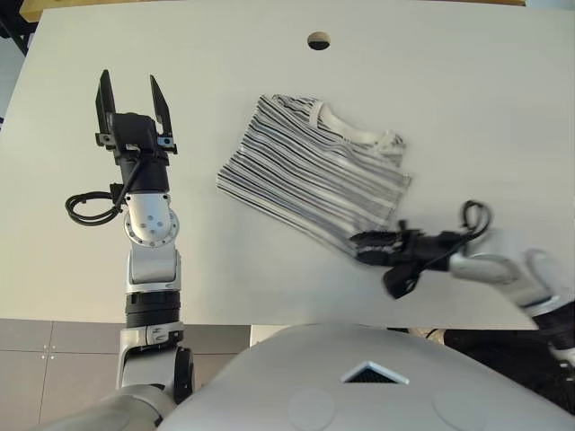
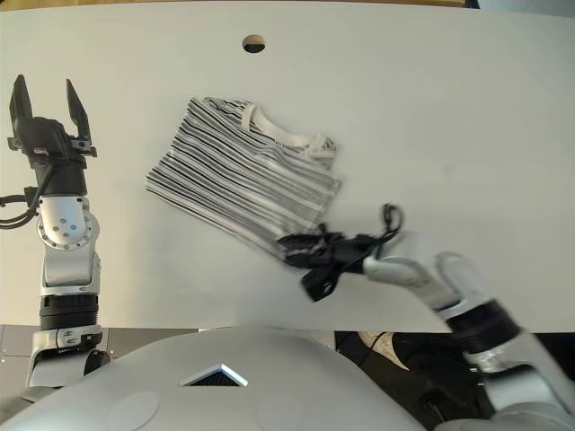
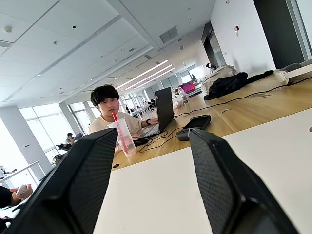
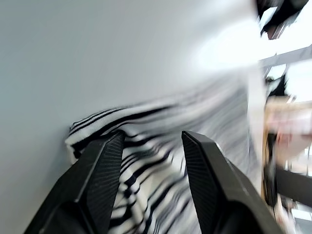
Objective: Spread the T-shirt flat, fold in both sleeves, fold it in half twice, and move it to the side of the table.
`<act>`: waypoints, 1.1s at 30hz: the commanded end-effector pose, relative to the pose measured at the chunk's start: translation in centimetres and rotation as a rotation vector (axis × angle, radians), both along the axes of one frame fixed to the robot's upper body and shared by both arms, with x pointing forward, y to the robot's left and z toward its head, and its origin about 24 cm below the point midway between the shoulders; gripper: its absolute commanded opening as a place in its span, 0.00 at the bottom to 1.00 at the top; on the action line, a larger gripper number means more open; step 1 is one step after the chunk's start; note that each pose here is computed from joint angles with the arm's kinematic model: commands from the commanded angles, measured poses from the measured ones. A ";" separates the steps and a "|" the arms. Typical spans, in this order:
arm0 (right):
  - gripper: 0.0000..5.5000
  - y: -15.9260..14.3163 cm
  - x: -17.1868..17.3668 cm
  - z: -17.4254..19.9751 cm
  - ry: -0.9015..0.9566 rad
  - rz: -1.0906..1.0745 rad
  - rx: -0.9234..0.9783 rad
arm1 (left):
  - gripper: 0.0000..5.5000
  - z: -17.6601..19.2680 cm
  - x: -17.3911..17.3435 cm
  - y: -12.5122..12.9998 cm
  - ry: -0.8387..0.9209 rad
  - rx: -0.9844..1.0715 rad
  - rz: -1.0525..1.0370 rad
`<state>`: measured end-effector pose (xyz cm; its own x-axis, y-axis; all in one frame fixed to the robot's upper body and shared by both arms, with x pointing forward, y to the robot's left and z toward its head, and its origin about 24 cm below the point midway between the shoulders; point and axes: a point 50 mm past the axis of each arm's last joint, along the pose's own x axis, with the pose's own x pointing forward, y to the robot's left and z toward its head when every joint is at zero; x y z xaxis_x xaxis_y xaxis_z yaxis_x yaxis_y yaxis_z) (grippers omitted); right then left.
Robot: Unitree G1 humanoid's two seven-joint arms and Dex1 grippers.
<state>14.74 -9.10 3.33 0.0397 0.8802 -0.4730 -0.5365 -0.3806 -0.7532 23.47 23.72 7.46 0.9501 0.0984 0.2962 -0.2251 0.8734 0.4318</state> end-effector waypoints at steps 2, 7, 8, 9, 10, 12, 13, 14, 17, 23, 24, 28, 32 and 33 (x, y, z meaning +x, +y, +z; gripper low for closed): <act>0.40 9.7 2.4 -1.8 -0.045 0.000 0.092 | 0.49 0.4 -0.1 0.5 0.005 0.006 -0.003; 0.40 11.3 2.7 1.2 -0.001 -0.077 0.316 | 0.49 0.0 0.3 0.8 0.021 -0.009 0.005; 0.40 10.0 2.9 2.5 0.012 -0.106 0.365 | 0.49 0.0 0.4 0.7 0.019 -0.012 -0.001; 0.40 8.8 2.9 3.7 0.034 -0.128 0.411 | 0.49 0.0 0.4 0.5 0.016 -0.013 -0.006; 0.40 7.7 2.9 5.0 0.050 -0.145 0.451 | 0.49 0.1 0.5 0.4 0.012 -0.017 -0.010; 0.40 5.5 4.6 7.5 0.014 -0.224 0.508 | 0.49 0.1 0.6 0.1 0.007 -0.025 -0.023; 0.40 4.6 5.8 8.2 -0.023 -0.271 0.514 | 0.49 0.2 0.7 -0.1 0.005 -0.029 -0.031; 0.40 4.1 7.0 8.6 -0.046 -0.313 0.515 | 0.49 0.1 0.7 -0.2 0.004 -0.032 -0.035; 0.40 3.7 12.7 7.4 -0.130 -0.502 0.460 | 0.49 0.0 1.0 -0.7 0.001 -0.055 -0.046; 0.40 5.5 17.1 -0.7 -0.098 -0.644 0.133 | 0.49 -0.6 1.4 -1.9 0.010 -0.080 -0.077; 0.40 5.5 17.1 -1.5 -0.095 -0.650 0.095 | 0.49 -0.6 1.4 -2.0 0.009 -0.081 -0.079; 0.40 3.5 17.3 -3.7 -0.049 -0.739 0.016 | 0.49 -0.6 1.8 -2.4 0.012 -0.082 -0.101; 0.40 -0.1 16.9 -5.0 -0.025 -0.822 0.029 | 0.49 -0.8 1.8 -2.4 0.018 -0.084 -0.105; 0.40 -1.2 16.3 -5.2 -0.025 -0.816 0.048 | 0.49 -0.8 1.7 -2.4 0.018 -0.084 -0.106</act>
<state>32.64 -5.81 0.92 0.6745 0.6601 -0.3305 -0.5599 0.1656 -0.8119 25.11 21.39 6.65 0.9600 0.0313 0.2782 -0.1342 0.9237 0.3589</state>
